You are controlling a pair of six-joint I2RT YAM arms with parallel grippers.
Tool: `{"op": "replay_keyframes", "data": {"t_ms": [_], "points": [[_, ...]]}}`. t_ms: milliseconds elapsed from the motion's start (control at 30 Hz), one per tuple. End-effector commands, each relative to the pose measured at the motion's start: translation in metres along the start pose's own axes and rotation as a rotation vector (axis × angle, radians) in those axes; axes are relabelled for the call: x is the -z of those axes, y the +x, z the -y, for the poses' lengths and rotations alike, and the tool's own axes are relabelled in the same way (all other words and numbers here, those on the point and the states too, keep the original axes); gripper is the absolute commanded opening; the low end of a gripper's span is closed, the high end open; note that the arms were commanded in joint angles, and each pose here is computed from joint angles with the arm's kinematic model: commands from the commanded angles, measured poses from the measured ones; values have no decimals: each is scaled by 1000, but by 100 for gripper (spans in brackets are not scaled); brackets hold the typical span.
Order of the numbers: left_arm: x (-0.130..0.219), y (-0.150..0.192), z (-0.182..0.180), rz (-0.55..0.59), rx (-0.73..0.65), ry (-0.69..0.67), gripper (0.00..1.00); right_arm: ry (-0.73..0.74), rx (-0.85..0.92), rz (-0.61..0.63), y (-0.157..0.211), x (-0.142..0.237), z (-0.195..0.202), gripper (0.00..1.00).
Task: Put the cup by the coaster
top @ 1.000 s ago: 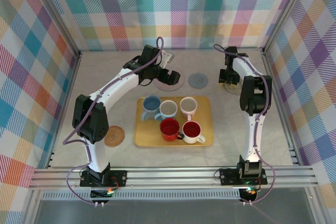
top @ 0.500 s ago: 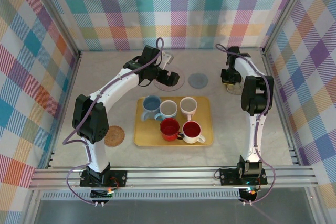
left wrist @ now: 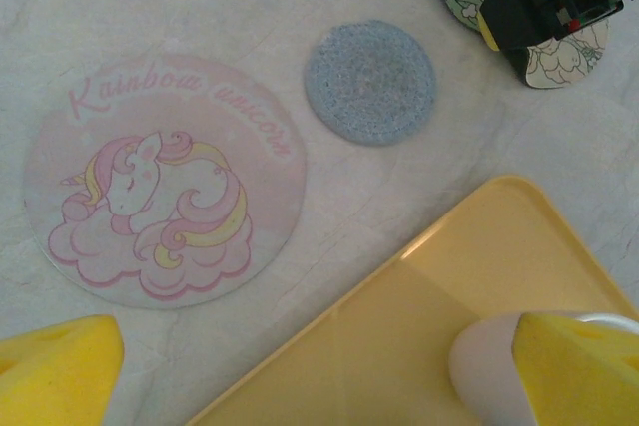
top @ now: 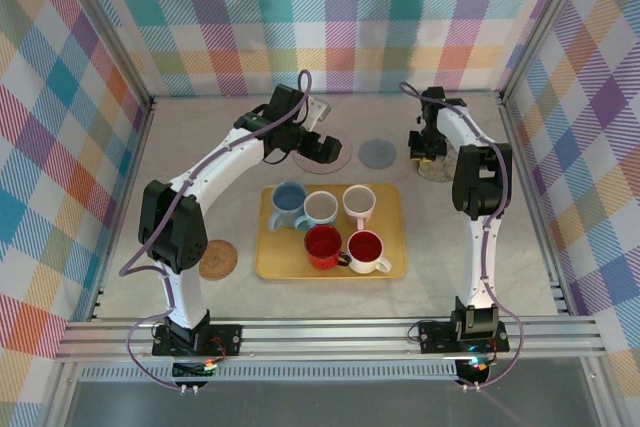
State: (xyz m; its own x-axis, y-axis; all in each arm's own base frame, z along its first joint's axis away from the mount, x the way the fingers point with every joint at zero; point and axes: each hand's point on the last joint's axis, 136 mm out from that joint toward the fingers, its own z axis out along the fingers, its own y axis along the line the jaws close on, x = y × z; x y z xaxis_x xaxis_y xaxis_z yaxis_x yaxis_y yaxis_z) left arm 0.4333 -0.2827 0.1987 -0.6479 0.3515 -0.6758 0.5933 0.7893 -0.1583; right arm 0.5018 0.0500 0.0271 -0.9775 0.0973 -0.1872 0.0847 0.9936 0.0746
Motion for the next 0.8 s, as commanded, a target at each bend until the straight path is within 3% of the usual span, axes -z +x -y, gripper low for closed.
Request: {"op": "replay_keyframes", "data": {"t_ms": [0,300,767], "points": [[0,-5,7,-1,-24,5,100,-52,4,-35,4,-6,-17,23],[1,-6,6,-3,-26,-3,100,-84,-11,-33,0,-9,-23,47],[5,-12,2,6,-13,-26,100,-193,-36,-19,-5,2,-43,53]]}}
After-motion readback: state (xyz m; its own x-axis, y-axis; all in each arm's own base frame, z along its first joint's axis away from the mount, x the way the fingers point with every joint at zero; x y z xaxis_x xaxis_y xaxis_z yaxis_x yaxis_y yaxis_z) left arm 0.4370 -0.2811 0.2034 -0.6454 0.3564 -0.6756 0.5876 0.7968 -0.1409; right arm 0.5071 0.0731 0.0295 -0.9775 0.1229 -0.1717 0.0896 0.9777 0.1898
